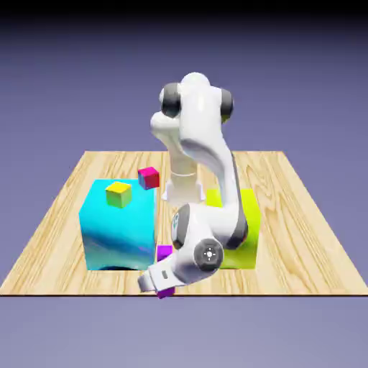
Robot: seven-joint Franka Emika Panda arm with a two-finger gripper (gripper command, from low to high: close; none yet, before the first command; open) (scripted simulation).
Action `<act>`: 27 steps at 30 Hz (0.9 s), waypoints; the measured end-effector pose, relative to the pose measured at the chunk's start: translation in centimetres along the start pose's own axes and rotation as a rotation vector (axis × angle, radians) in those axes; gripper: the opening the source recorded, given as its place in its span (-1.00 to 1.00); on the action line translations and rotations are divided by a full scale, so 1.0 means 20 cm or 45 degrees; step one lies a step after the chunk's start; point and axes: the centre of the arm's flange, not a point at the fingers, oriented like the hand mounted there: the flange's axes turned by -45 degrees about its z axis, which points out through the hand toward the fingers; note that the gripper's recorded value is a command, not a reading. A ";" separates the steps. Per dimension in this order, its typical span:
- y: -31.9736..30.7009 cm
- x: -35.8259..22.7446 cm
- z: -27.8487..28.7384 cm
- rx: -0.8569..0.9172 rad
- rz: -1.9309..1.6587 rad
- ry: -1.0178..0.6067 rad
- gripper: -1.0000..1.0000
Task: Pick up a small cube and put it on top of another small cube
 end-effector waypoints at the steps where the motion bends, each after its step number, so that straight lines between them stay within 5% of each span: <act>1: 0.00 0.01 0.05 0.000 0.000 0.000 -1.00; 7: 0.02 -0.11 -0.30 0.012 0.018 -0.001 -1.00; 14: 0.33 -0.82 -0.51 0.186 0.270 -0.018 -1.00; 23: 0.50 -1.76 -0.56 0.486 0.515 0.001 -1.00; 27: 0.46 -1.71 -0.41 0.487 0.516 0.000 -1.00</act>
